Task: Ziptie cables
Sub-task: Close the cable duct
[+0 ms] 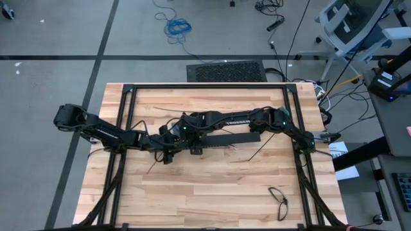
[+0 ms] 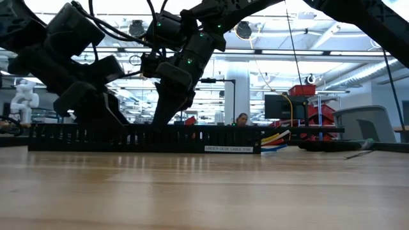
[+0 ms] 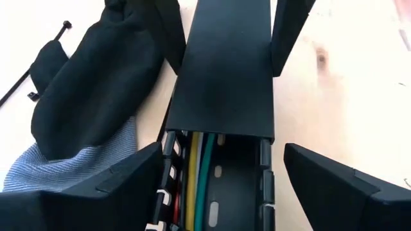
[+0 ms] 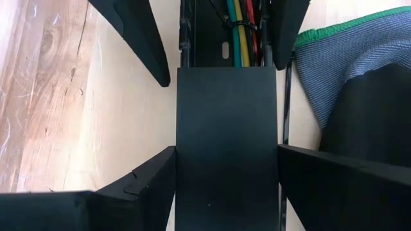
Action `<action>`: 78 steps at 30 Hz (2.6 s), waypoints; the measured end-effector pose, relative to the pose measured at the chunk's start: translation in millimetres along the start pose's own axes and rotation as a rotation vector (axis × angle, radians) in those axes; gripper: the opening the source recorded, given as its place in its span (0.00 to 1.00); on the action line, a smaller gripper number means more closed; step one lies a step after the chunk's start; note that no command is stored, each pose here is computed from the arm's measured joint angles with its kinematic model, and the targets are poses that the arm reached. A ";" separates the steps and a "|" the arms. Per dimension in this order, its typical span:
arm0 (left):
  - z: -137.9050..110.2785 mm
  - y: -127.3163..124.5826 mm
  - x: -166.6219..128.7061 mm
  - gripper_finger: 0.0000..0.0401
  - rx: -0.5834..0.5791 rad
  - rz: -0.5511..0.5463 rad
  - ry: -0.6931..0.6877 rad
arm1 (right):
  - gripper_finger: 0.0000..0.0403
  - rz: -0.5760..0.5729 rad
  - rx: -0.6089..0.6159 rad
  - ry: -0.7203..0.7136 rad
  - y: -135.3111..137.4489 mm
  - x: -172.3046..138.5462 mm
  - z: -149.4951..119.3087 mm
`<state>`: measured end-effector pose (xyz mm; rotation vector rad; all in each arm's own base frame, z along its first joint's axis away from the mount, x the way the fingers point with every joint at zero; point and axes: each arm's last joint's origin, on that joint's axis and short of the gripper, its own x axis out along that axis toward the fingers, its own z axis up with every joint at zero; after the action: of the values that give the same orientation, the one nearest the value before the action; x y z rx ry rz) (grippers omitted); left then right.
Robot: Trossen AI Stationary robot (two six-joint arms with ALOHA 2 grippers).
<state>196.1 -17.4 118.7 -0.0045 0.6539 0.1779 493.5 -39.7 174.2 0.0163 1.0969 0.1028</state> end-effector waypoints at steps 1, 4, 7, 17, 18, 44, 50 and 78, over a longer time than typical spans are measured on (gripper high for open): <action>0.0 0.0 0.0 0.79 0.002 0.001 0.000 | 0.60 0.000 0.000 0.000 0.0 0.0 0.0; -0.6 0.1 0.0 0.79 0.022 0.002 0.006 | 0.60 0.000 0.000 0.000 0.0 0.0 0.0; -1.6 0.3 0.0 0.78 0.030 0.004 0.016 | 0.60 0.000 0.000 0.000 0.0 0.0 -0.1; -4.0 0.9 -0.1 0.78 0.035 0.010 0.041 | 0.60 0.000 0.000 0.000 0.0 0.0 0.0; -4.6 1.0 -0.1 0.78 0.036 0.011 0.047 | 0.60 0.000 0.000 0.000 0.0 0.0 0.0; -2.8 1.7 -0.1 0.66 0.031 0.042 0.026 | 0.60 -0.001 -0.001 -0.007 -0.4 0.0 0.6; -2.9 1.9 -0.1 0.66 0.026 0.046 0.026 | 0.60 0.013 -0.008 -0.052 -0.2 1.0 4.5; 0.0 1.9 0.2 0.65 0.016 0.048 -0.004 | 0.60 0.023 -0.015 -0.077 2.0 1.5 7.1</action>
<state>196.0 -15.5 118.8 0.0270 0.6517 0.2185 500.4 -37.3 176.2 0.0198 1.0192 0.1301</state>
